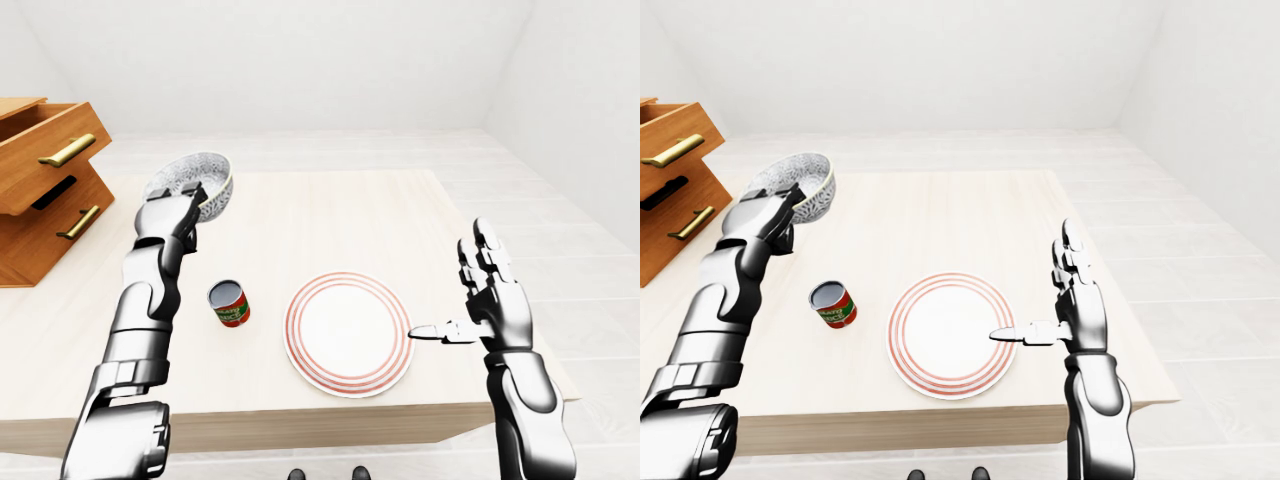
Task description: Put the bowl on the plate.
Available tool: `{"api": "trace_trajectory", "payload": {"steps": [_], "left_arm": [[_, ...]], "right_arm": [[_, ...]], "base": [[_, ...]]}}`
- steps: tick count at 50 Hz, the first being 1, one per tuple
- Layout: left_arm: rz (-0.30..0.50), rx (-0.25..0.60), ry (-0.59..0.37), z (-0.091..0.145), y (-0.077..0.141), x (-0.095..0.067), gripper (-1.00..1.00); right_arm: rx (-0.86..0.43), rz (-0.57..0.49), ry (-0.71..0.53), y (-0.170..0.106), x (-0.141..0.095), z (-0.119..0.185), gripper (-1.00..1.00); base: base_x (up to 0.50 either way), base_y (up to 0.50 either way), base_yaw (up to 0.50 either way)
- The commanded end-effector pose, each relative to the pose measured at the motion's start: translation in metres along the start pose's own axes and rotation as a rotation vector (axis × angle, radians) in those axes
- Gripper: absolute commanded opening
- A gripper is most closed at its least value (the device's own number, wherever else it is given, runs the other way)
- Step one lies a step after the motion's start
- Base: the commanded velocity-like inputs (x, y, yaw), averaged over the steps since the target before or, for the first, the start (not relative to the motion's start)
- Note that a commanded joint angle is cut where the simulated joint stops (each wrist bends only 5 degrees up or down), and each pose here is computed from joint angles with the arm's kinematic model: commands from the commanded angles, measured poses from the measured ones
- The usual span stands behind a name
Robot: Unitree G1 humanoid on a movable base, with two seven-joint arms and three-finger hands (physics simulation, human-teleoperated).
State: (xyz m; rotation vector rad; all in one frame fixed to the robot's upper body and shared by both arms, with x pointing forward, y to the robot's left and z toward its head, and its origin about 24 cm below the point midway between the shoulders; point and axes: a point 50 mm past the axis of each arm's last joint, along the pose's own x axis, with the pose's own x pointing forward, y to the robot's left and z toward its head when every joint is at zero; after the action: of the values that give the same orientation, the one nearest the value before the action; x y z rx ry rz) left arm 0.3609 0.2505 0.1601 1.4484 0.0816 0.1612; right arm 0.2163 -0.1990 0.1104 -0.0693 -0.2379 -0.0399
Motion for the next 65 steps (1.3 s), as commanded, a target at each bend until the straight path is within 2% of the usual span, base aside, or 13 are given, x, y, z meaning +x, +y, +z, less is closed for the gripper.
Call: {"api": "trace_trajectory", "payload": {"steps": [1,14,36,45,54,65], "left_arm": [[0.037,0.019,-0.070,0.022,0.013,-0.014,-1.00],[0.034,0.022,-0.194,0.065,0.011,-0.037,-1.00],[0.032,0.039,-0.261,0.097,0.009,-0.061,-1.00],[0.025,0.036,-0.305,0.114,0.004,-0.080,-1.00],[0.012,0.016,-0.341,0.127,-0.013,-0.096,-1.00],[-0.010,0.039,-0.396,0.142,-0.035,-0.109,-1.00]], "right_arm": [[-0.005,0.001,-0.015,-0.001,-0.001,0.004,1.00],[0.001,-0.001,0.028,-0.002,-0.005,-0.005,1.00],[0.009,-0.016,0.027,-0.007,-0.004,-0.006,1.00],[0.012,-0.020,0.024,-0.009,-0.004,-0.005,1.00],[0.016,-0.021,0.048,-0.010,-0.002,-0.012,1.00],[0.023,-0.024,0.064,-0.012,-0.001,-0.020,1.00]], "base": [[0.00,0.00,0.00],[0.00,0.00,0.00],[0.00,0.00,0.00],[0.00,0.00,0.00],[0.00,0.00,0.00],[0.00,0.00,0.00]]}}
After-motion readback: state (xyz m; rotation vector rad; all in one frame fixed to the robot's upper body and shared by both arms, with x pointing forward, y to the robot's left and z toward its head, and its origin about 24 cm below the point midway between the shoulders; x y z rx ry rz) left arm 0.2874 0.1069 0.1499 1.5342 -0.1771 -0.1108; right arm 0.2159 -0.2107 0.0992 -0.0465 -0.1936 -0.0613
